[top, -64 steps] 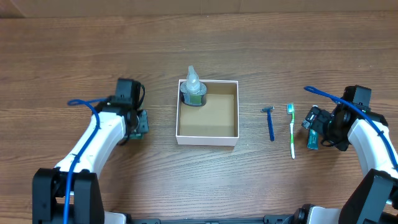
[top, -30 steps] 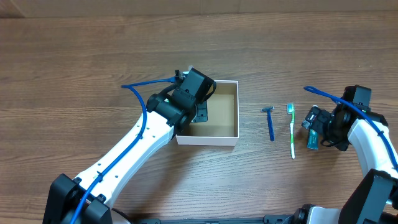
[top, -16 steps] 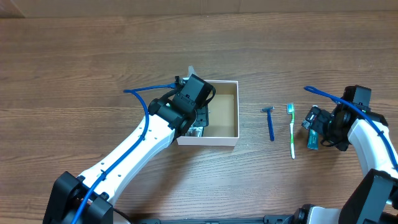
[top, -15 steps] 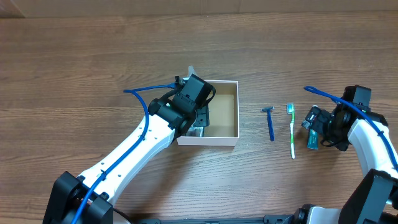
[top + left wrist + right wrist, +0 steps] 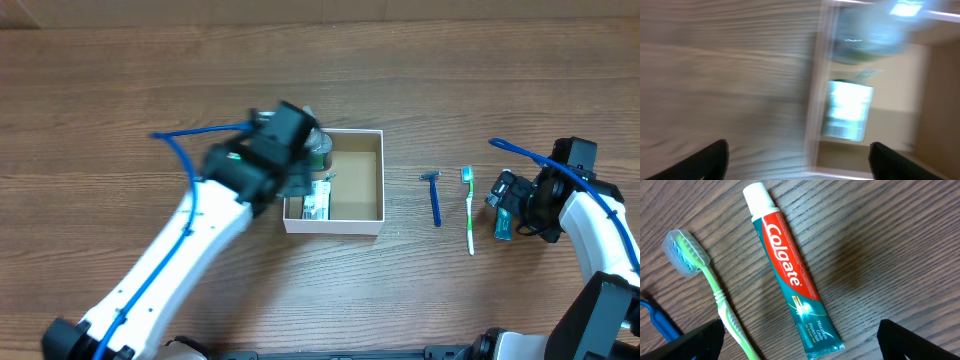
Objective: Pack container
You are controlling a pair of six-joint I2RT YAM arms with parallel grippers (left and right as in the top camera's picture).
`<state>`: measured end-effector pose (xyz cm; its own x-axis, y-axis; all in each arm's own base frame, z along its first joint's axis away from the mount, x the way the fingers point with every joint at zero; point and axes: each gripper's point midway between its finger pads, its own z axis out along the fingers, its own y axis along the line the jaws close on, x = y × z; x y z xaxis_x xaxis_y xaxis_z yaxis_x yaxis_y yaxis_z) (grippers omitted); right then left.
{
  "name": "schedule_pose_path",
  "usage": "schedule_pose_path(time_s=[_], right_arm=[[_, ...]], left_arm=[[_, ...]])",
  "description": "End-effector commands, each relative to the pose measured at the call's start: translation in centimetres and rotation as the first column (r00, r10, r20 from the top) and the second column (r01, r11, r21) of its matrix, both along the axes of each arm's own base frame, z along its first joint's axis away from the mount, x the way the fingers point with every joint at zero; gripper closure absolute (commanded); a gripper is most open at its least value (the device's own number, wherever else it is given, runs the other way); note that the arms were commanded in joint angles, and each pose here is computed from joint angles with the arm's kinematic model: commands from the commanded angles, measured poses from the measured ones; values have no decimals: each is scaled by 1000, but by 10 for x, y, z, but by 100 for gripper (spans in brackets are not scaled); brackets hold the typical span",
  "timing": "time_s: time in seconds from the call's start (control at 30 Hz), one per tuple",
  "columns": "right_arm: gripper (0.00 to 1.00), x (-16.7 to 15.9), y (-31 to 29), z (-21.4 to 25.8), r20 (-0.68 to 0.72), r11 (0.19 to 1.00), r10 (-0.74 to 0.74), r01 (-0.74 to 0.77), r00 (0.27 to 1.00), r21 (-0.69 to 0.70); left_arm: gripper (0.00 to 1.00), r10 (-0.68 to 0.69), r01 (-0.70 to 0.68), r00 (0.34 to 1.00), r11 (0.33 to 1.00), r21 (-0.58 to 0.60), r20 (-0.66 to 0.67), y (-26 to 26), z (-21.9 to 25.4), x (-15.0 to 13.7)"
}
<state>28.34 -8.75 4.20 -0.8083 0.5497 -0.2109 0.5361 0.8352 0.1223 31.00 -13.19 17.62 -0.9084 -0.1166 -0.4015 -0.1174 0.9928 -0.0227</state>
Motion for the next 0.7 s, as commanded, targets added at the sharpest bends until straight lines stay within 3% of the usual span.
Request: schedule_pose_path(time_s=[0.0, 0.2, 0.67], right_arm=[[0, 7, -1, 6, 22, 1000, 1, -1, 1000, -8], [0, 7, -1, 6, 22, 1000, 1, -1, 1000, -8], [0, 7, -1, 6, 22, 1000, 1, -1, 1000, -8]], left_arm=[[0, 196, -197, 980, 979, 61, 26, 75, 18, 7], [0, 374, -373, 927, 924, 86, 5, 147, 16, 8], [0, 389, -388, 921, 918, 86, 5, 152, 16, 8]])
